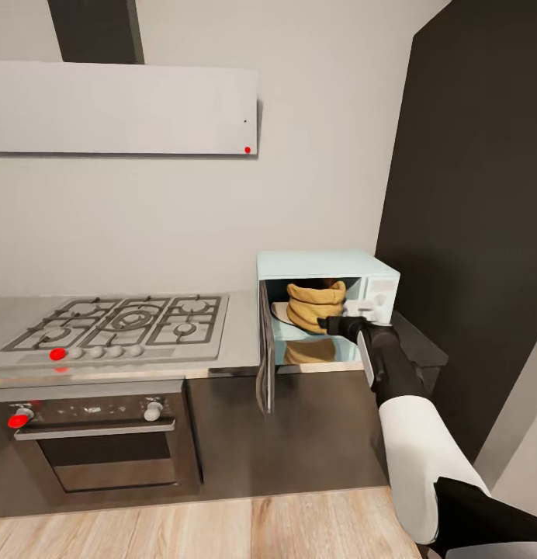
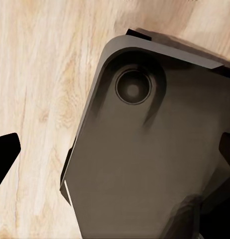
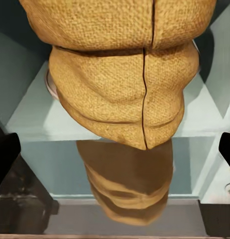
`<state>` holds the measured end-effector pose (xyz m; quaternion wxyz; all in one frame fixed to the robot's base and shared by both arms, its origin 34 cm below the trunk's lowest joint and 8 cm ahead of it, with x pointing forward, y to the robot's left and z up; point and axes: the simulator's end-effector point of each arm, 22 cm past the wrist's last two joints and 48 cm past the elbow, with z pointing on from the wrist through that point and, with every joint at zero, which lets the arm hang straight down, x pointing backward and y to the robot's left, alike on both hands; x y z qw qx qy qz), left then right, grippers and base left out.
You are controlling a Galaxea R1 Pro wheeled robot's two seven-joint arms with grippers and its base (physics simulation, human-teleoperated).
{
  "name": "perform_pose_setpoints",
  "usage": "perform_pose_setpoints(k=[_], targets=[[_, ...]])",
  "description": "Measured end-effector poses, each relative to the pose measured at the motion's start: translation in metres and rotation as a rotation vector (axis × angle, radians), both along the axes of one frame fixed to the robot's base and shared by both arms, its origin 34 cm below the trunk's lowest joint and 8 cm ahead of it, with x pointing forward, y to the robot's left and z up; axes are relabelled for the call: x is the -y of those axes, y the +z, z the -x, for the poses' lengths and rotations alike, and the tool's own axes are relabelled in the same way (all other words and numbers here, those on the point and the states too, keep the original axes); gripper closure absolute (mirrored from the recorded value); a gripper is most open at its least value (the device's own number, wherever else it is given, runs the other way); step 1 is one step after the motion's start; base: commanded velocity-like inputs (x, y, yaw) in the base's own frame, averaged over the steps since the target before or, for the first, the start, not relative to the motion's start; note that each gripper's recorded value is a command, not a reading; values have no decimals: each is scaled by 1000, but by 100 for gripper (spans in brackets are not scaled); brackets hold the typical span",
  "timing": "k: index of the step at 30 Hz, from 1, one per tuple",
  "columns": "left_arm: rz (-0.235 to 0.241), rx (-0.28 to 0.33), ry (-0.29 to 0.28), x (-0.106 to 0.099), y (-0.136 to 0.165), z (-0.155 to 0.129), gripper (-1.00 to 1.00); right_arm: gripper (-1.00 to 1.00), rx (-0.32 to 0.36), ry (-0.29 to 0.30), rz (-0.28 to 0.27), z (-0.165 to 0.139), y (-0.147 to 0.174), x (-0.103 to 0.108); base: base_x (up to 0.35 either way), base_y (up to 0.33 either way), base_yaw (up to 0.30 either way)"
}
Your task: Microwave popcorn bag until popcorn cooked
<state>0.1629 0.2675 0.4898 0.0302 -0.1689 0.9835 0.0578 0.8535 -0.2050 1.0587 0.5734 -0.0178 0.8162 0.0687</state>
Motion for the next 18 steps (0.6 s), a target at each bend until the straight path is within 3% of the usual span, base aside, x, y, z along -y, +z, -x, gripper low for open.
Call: perform_pose_setpoints(k=[7,9,11,18], targets=[[0,1,0,0,0,-1,-100,-100,21,-6,3,-2,4,1,0,0,0],[0,2,0,0,0,-1,-100,-100,54,-6,5,-4,10,0,0,0,0],[0,4,1,0,0,-2,-100,-100,130,-6,12,-9,21,-2,0,0,0],[0,8,1,0,0,-4,-100,-100,185,27,24,-14,-1,-18,0,0,0]])
